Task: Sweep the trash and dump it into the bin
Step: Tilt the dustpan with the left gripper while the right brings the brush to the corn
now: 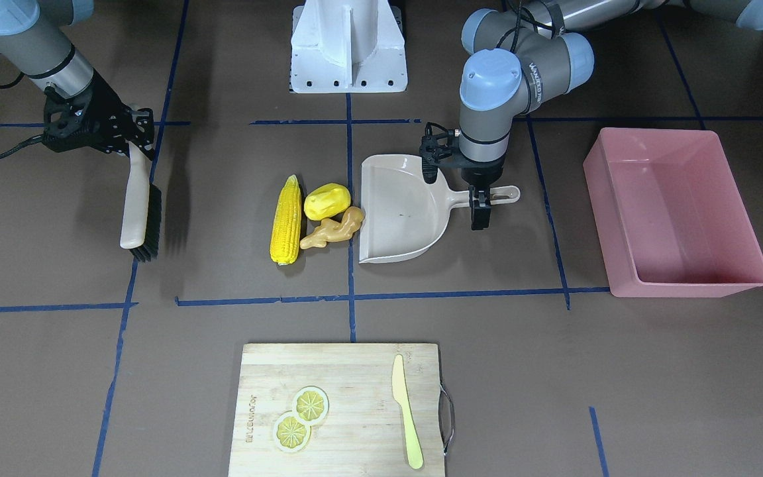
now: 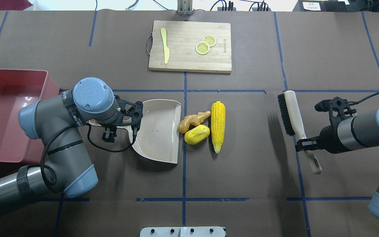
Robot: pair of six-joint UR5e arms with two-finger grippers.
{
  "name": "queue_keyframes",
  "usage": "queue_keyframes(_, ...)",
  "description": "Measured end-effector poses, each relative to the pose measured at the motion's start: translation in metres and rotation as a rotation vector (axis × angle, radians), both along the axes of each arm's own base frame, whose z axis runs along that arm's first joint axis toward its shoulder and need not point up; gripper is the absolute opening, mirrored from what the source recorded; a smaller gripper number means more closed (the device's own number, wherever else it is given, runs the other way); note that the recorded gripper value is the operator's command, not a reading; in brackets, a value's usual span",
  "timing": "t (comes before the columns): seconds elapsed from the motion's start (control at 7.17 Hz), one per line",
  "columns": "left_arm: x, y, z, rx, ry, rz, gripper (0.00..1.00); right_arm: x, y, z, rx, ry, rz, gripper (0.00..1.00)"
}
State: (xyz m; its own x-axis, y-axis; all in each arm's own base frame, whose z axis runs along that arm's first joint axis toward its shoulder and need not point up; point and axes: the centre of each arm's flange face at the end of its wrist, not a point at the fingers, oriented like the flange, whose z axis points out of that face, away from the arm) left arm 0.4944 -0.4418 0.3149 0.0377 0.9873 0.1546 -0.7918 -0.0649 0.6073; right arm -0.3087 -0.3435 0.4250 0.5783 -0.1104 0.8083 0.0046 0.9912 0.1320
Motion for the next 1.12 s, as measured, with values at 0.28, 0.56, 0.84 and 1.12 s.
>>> queue_keyframes(0.28,0.0,-0.001,0.003,-0.001,-0.001,-0.003,0.53,-0.001,0.001,-0.001,0.0,-0.001,-0.002,0.02)
queue_keyframes(0.56,-0.004,-0.002,0.001,0.008,-0.002,-0.013,0.41,-0.006,0.003,-0.002,-0.01,-0.002,0.003,0.02)
queue_keyframes(0.84,-0.006,-0.003,-0.002,0.035,-0.013,-0.031,0.28,-0.018,0.01,-0.005,-0.017,-0.002,0.01,0.02)
queue_keyframes(1.12,-0.007,-0.005,-0.003,0.056,-0.023,-0.04,0.25,-0.035,0.02,-0.01,-0.038,-0.005,0.019,0.02)
